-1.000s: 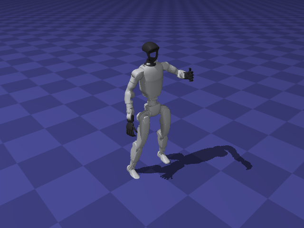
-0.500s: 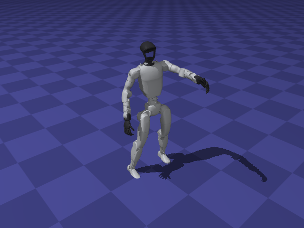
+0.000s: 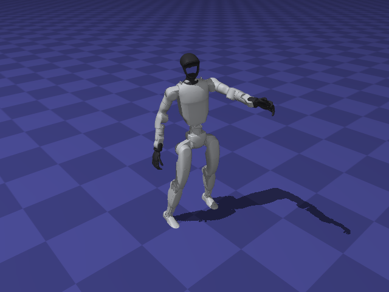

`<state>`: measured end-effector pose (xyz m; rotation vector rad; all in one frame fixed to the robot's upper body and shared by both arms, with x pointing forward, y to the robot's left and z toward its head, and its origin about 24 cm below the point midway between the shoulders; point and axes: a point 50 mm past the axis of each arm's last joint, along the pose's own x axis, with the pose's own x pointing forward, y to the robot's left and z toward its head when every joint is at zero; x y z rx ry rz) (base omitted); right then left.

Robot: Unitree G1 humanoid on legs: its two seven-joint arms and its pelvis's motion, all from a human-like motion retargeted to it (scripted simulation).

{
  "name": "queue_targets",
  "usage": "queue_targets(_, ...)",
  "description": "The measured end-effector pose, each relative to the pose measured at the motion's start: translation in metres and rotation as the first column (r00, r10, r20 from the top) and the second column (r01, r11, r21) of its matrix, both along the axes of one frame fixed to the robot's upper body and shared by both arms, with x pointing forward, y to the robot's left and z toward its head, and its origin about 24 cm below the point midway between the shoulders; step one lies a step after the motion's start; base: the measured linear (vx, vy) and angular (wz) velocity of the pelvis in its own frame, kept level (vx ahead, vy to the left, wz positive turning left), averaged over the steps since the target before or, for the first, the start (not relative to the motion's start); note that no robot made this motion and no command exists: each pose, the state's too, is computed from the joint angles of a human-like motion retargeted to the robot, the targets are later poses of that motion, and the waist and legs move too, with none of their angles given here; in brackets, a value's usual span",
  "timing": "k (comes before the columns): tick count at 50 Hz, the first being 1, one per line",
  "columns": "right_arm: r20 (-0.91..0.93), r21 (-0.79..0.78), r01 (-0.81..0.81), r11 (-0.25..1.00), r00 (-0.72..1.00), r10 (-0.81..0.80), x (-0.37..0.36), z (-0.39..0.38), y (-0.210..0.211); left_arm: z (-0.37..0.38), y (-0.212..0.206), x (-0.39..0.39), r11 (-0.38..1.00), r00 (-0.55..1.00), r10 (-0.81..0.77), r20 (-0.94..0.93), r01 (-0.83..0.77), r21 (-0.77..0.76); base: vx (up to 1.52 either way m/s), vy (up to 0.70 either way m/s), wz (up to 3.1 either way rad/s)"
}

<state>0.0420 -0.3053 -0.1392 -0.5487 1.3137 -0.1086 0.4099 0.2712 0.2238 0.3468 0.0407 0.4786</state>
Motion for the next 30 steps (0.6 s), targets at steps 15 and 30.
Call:
queue_targets(15, 0.112, -0.01, -0.038, 0.999, 0.993, 0.039, 0.033, 0.008, 0.0, 0.005, 0.002, 0.0, 1.0, 1.0, 0.018, 0.015, -0.018, -0.013, 0.0, 0.0, 0.0)
queue_targets(30, 0.162, -0.002, -0.057, 0.998, 0.985, 0.056, 0.045, 0.01, 0.008, 0.008, -0.015, -0.002, 0.992, 0.989, -0.122, 0.087, 0.123, -0.011, 0.0, 0.0, 0.0)
